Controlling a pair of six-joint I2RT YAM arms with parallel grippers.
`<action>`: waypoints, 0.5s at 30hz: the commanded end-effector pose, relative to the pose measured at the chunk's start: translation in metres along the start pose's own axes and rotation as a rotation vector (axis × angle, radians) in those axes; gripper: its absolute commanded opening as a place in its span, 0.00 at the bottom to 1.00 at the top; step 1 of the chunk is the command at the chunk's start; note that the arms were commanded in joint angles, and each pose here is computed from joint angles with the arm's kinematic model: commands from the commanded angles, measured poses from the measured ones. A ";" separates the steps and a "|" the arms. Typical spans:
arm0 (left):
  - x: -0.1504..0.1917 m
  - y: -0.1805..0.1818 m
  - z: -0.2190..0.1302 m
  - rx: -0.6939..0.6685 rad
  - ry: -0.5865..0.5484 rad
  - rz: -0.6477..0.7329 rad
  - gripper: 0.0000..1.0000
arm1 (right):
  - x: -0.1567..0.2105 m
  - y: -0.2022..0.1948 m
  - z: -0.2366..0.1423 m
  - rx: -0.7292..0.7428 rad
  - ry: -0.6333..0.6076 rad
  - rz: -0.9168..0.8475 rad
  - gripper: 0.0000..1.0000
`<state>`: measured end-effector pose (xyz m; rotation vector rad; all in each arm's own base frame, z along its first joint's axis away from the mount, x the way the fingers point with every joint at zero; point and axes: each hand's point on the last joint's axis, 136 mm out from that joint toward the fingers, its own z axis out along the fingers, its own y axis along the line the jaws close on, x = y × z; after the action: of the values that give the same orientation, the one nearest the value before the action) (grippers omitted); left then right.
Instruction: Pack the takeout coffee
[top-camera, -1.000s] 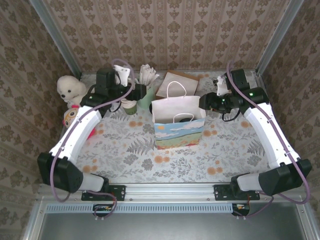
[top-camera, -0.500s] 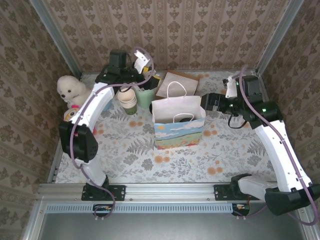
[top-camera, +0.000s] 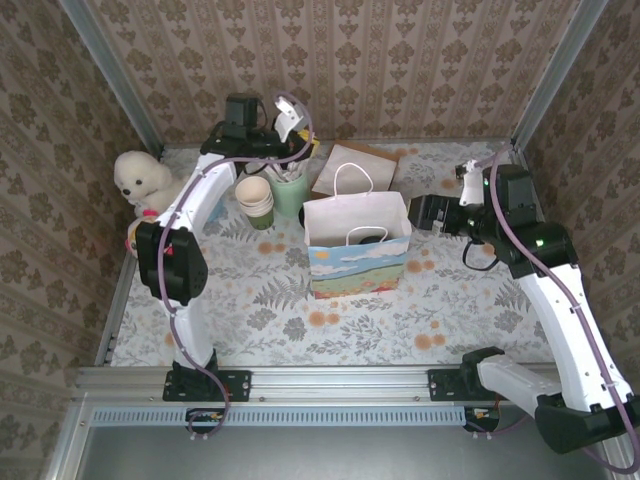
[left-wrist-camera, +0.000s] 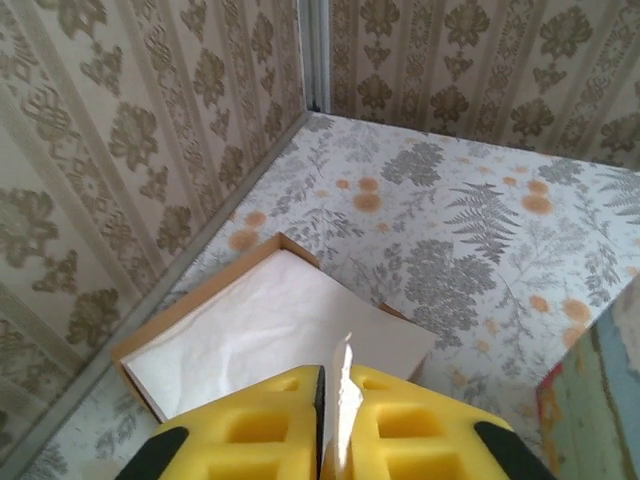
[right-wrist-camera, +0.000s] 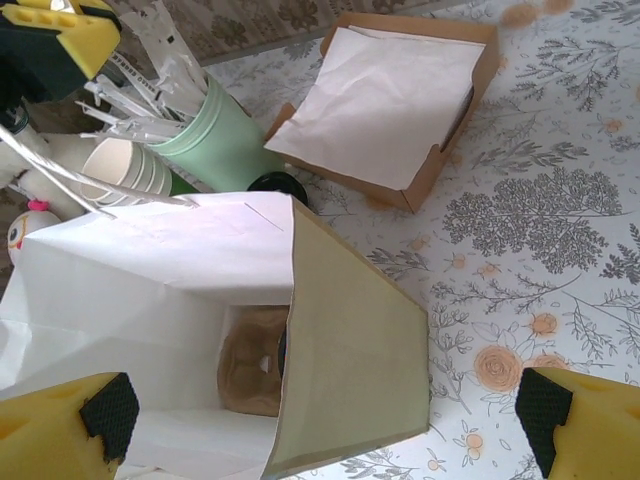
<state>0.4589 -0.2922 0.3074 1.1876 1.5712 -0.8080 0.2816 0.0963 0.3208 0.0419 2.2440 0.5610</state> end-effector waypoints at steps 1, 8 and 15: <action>-0.041 0.002 -0.026 -0.050 -0.097 0.090 0.01 | -0.015 0.011 -0.005 -0.055 -0.076 -0.032 1.00; -0.083 0.011 -0.073 -0.160 -0.184 0.031 0.00 | -0.039 0.013 -0.011 -0.061 -0.221 -0.066 1.00; -0.129 -0.021 -0.130 -0.317 -0.258 -0.055 0.00 | -0.048 0.011 -0.012 -0.034 -0.234 -0.034 1.00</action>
<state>0.4320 -0.2332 0.4272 0.9072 1.4799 -0.6819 0.2999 0.0982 0.3539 0.0051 2.0359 0.5723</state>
